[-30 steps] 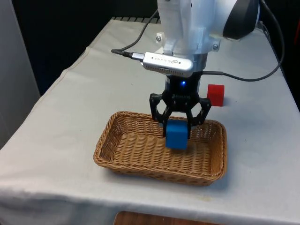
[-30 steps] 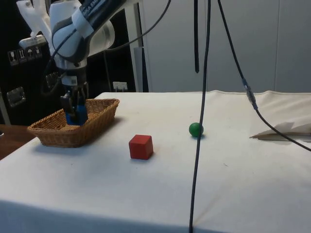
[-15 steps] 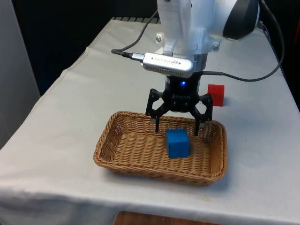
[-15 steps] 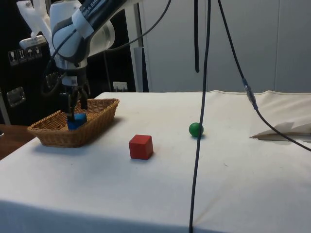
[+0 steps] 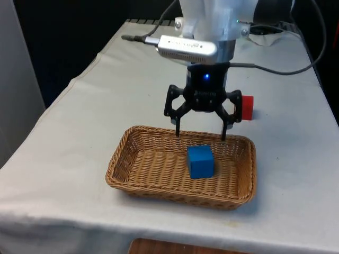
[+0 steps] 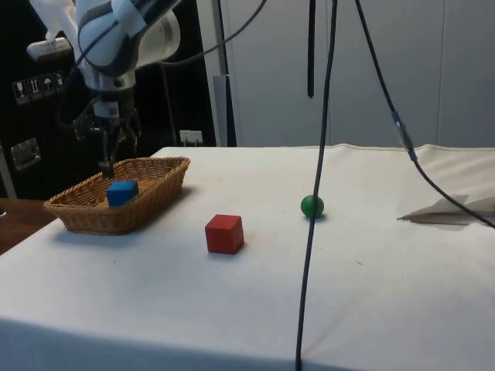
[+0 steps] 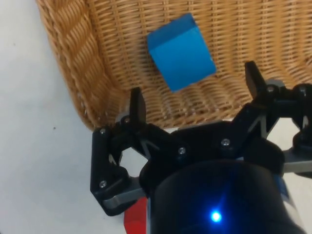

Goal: Place all non-red objects into the basket.

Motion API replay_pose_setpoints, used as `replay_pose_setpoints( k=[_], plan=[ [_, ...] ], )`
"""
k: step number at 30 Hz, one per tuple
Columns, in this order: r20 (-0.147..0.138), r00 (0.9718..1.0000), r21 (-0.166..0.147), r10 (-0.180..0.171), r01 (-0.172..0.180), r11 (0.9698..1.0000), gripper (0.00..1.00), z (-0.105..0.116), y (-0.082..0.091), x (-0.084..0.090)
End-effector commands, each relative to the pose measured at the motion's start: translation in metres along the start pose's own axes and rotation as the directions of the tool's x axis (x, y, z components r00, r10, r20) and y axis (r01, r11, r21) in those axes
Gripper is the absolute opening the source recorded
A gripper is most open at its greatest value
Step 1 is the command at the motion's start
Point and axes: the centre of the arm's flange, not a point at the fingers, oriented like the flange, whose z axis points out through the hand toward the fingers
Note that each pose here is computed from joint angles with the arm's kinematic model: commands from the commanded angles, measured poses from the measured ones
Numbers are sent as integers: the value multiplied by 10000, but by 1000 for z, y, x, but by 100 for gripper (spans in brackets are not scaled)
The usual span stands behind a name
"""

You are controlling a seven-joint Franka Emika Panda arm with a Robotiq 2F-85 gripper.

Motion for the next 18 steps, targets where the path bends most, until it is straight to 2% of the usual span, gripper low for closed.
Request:
replay_pose_setpoints(
  k=[1, 3, 4, 10, 11, 18],
  plan=[
    [3, 10000, -20, 88, -88, 10000, 100, -6, 1, -1],
    [3, 9999, 13, 162, -162, 9999, 100, -14, 1, -1],
    [-9, 9999, 46, 113, -113, 9999, 100, -10, 2, 0],
    [2, 9993, 138, 368, -368, 9992, 100, -40, 4, -3],
    [8, 9995, 193, 313, -314, 9993, 100, -36, 4, -2],
    [-54, 9989, 300, 470, -468, 9985, 100, -70, 7, -11]
  ],
)
